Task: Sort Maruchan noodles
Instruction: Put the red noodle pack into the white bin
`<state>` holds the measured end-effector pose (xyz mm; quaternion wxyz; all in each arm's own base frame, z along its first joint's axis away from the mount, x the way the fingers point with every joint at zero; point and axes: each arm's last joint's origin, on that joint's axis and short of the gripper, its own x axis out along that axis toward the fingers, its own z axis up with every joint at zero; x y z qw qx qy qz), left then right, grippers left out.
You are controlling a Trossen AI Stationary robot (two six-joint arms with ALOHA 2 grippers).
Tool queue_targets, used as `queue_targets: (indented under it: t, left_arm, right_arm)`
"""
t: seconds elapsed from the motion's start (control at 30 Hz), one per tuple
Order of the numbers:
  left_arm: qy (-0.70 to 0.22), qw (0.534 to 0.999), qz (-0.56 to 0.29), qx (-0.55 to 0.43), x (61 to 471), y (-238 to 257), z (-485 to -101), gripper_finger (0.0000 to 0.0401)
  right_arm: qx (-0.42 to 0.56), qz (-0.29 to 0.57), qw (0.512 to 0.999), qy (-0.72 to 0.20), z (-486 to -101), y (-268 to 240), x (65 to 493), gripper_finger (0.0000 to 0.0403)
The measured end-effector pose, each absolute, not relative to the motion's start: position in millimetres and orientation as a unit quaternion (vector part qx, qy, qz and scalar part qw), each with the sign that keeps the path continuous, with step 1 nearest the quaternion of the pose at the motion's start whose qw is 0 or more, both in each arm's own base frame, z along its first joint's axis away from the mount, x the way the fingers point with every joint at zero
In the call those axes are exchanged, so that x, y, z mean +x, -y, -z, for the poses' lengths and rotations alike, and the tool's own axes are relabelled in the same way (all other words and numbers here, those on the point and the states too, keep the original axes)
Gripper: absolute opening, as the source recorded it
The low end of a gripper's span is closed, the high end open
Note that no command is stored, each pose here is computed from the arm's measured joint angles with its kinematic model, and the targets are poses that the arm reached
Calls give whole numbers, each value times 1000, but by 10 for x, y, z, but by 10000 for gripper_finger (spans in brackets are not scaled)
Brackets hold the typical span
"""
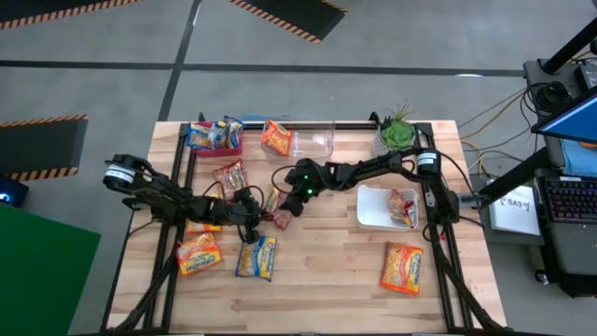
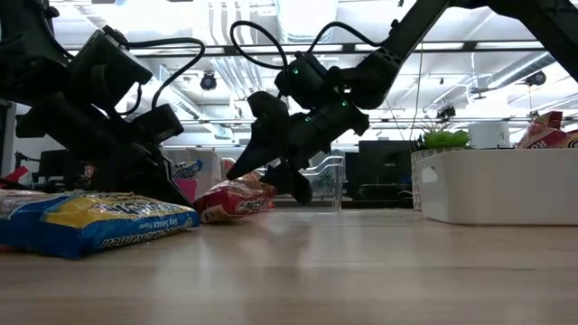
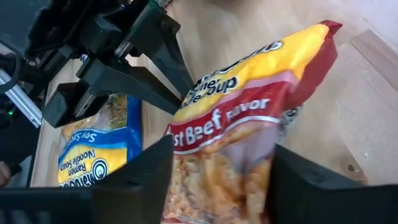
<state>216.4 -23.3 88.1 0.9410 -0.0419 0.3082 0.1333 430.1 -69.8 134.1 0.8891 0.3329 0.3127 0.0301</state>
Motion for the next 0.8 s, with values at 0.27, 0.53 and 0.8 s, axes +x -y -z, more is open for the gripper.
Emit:
queue_targets:
  t: [0.27, 0.53, 0.8]
  left_arm:
    - [-303, 942, -134, -44, 2170, 233, -887, 37]
    - [-284, 950, -127, -37, 2168, 236, -986, 37]
    - [-237, 965, -114, -14, 2147, 232, -1232, 37]
  right_arm:
    - [334, -37, 888, -314, -1344, 694, 4300, 49]
    - [321, -44, 885, -333, -1484, 679, 4238, 15]
    - [282, -6, 894, -347, -1982, 657, 4003, 14]
